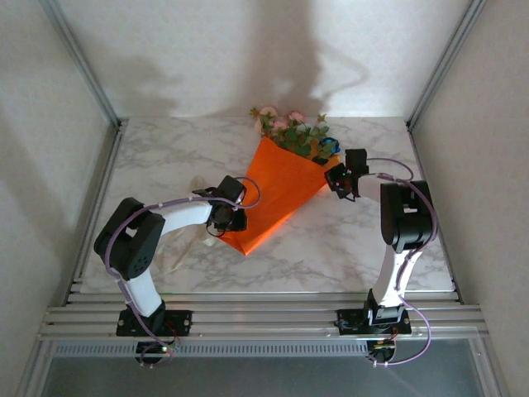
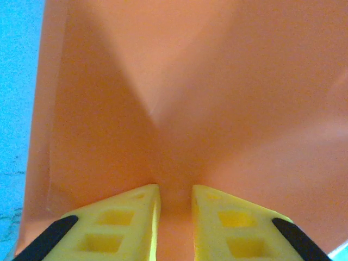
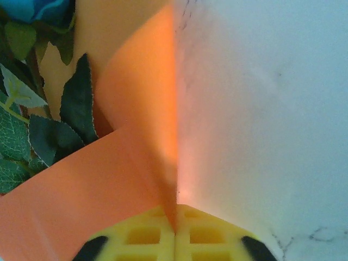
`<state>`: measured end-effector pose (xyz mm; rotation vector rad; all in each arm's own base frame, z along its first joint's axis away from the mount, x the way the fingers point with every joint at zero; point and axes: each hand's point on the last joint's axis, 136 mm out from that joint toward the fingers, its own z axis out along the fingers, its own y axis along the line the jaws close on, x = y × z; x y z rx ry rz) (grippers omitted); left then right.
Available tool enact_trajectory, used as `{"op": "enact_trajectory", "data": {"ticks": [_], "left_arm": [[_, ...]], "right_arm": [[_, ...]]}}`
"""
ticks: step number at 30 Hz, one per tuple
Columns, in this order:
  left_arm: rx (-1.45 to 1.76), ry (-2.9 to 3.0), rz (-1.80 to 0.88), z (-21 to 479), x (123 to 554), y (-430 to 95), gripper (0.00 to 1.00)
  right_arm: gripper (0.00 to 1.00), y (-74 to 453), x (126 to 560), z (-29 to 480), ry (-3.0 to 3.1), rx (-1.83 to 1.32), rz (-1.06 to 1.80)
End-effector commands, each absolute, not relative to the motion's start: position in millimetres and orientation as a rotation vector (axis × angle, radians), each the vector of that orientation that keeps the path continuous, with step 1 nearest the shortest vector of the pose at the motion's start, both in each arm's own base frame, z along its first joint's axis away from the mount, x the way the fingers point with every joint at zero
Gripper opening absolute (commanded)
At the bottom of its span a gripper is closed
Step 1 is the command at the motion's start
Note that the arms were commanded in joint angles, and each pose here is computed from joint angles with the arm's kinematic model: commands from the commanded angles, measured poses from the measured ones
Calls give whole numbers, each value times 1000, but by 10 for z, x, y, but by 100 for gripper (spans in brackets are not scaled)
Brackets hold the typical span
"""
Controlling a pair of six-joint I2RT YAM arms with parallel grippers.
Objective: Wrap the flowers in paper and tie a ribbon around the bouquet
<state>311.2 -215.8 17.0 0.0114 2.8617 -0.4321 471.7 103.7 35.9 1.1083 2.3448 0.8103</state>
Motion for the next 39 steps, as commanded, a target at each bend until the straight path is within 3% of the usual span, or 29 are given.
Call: {"op": "enact_trajectory", "data": {"ticks": [1,6,8,10,12,17,24,30,32,34,35,39], "left_arm": [[4,2952,-418,27,2935,-2114,23],[-27,2920,-574,276,3009,-2328,28],[-40,2913,-597,347,3044,-2370,29],[-50,2929,-566,328,3058,-2343,27],[-41,2948,-538,256,3046,-2313,25],[-21,2981,-529,57,2986,-2296,22],[0,3002,-376,-142,2922,-2095,18],[13,3017,-362,-246,2852,-2051,17],[14,3016,-361,-264,2832,-2034,17],[16,3013,-365,-280,2818,-2031,17],[19,3012,-369,-279,2816,-2033,16],[22,3004,-380,-260,2843,-2051,17]], "right_arm": [[0,902,4802,425,2329,1100,738],[2,804,4988,591,2366,1018,731],[42,835,5016,634,2423,975,733],[62,898,4899,702,2467,948,722],[69,939,4665,761,2486,967,703],[72,1484,3836,720,2542,970,806],[65,2706,2996,600,2595,813,1074],[53,2958,2835,326,2664,809,1046],[40,2991,2806,286,2663,817,1044],[13,3031,2802,266,2644,848,1075],[4,3034,2803,264,2640,861,1080],[0,2910,2731,340,2644,816,949]]}}
